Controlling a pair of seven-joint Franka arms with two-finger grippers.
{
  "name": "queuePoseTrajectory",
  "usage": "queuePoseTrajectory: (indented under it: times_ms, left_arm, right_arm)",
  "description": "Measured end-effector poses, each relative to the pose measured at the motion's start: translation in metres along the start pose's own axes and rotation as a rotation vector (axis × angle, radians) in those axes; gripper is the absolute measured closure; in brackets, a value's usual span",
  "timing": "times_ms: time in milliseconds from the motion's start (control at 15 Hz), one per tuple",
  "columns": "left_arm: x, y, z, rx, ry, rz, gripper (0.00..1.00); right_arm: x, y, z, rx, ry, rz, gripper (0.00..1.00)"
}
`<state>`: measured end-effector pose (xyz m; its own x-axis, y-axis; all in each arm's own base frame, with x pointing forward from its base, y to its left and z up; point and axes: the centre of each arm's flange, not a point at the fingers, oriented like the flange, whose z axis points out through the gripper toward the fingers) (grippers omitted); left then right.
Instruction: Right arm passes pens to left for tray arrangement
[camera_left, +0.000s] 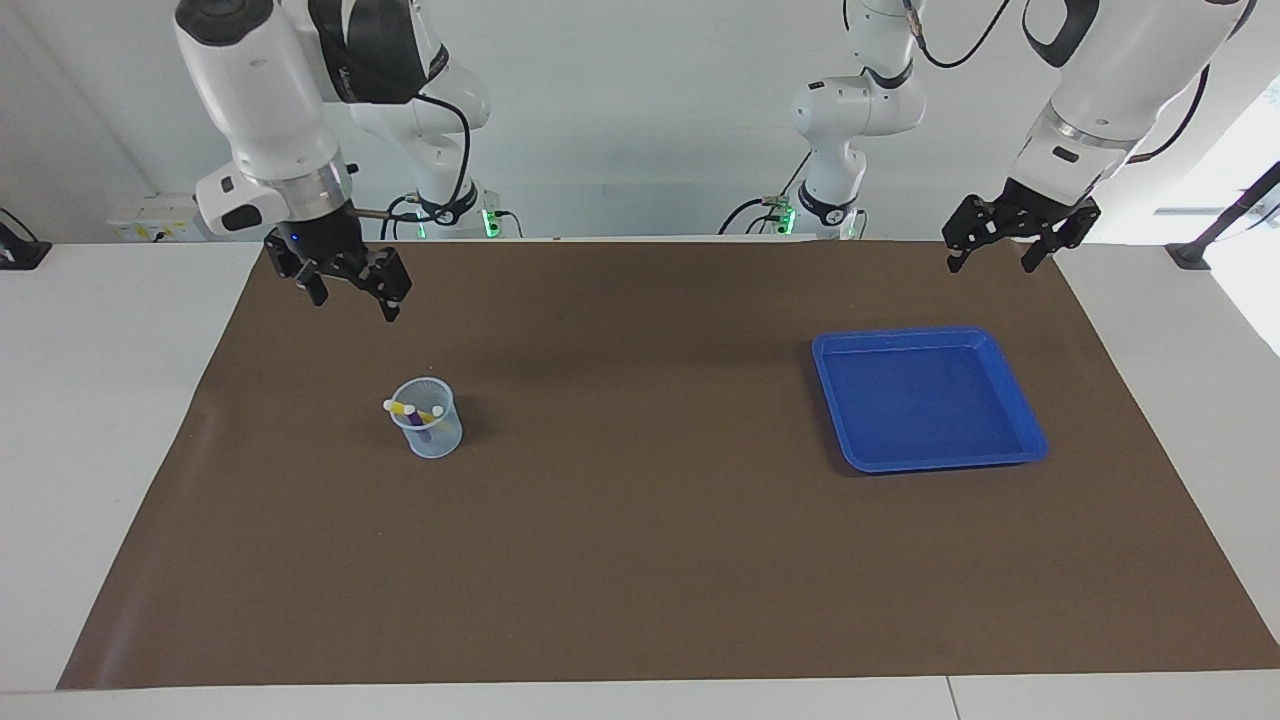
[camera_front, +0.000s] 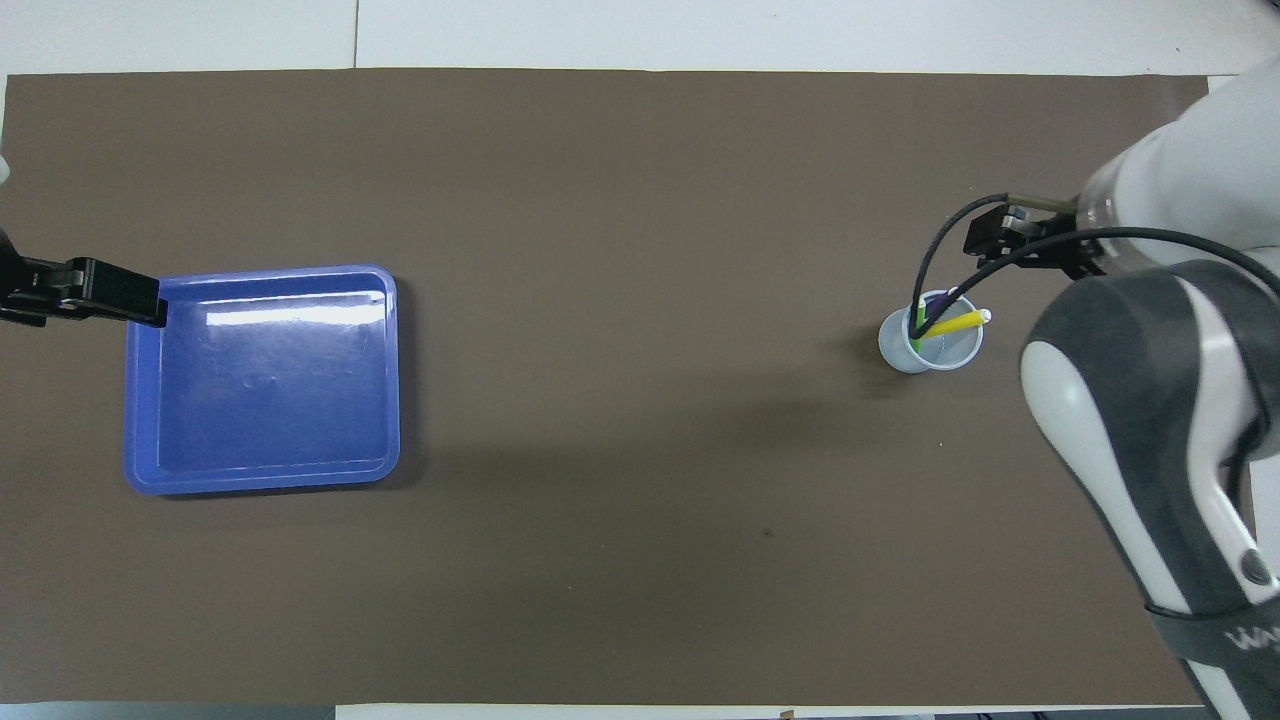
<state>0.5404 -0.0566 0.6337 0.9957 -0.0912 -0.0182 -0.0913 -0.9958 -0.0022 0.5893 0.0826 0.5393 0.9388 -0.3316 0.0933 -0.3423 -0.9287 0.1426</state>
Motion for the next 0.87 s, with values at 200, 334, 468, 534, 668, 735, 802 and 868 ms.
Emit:
queuePoseTrajectory:
  times_ms: [200, 334, 468, 534, 668, 735, 802, 868]
  left_arm:
    - [0.0, 0.0, 0.0, 0.0, 0.0, 0.0, 0.0]
    - [0.0, 0.0, 0.0, 0.0, 0.0, 0.0, 0.0]
    - [0.0, 0.0, 0.0, 0.0, -0.001, 0.0, 0.0]
    - [0.0, 0.0, 0.0, 0.0, -0.001, 0.0, 0.0]
    - [0.0, 0.0, 0.0, 0.0, -0.001, 0.0, 0.0]
    - [0.0, 0.0, 0.0, 0.0, -0.001, 0.0, 0.0]
    - [0.0, 0.0, 0.0, 0.0, -0.001, 0.0, 0.0]
    - [0.0, 0.0, 0.0, 0.0, -0.001, 0.0, 0.0]
  right_arm:
    - [0.016, -0.029, 0.048, -0.032, -0.026, 0.108, 0.04]
    - [0.021, -0.047, 0.073, -0.048, -0.05, 0.159, 0.09]
    - [0.022, -0.065, 0.087, -0.054, -0.063, 0.207, 0.13]
    - [0.021, -0.073, 0.09, -0.054, -0.067, 0.236, 0.13]
    - [0.017, -0.082, 0.092, -0.06, -0.074, 0.276, 0.18]
    - [0.014, -0.085, 0.093, -0.068, -0.081, 0.295, 0.23]
    - [0.012, -0.085, 0.096, -0.08, -0.091, 0.317, 0.24]
    - [0.01, -0.085, 0.099, -0.096, -0.104, 0.337, 0.32]
